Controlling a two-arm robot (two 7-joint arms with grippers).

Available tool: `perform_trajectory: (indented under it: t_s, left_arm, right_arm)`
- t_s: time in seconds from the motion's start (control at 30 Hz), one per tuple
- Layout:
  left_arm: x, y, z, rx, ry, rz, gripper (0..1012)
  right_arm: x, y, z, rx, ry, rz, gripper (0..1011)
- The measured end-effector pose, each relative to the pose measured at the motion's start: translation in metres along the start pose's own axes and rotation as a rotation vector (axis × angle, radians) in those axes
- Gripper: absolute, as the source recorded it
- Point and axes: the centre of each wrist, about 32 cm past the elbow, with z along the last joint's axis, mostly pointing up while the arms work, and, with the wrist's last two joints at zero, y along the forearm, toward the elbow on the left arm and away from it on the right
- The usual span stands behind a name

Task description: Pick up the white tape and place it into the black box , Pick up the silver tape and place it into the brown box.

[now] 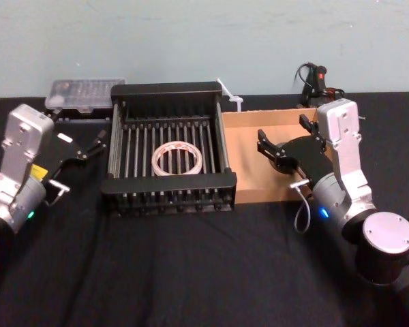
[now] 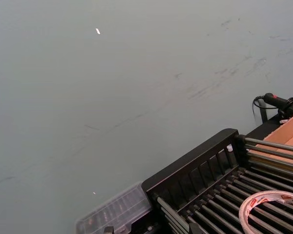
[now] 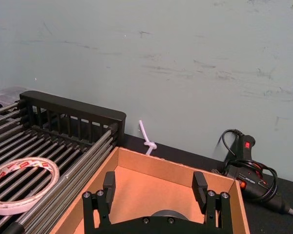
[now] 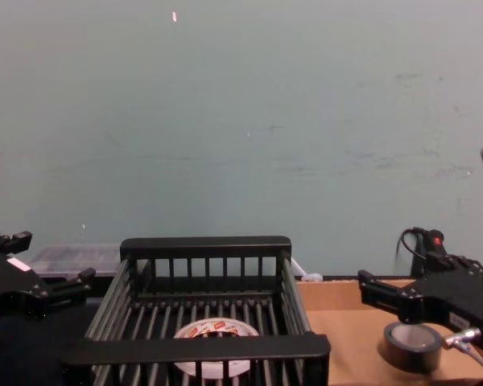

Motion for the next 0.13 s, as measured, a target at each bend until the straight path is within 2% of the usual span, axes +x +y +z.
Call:
perform_trajectory:
  t_s: [0.13]
  left_arm:
    - [0.0,0.0,0.0,0.0,0.0,0.0,1001]
  right_arm:
    - [0.0,0.0,0.0,0.0,0.0,0.0,1002]
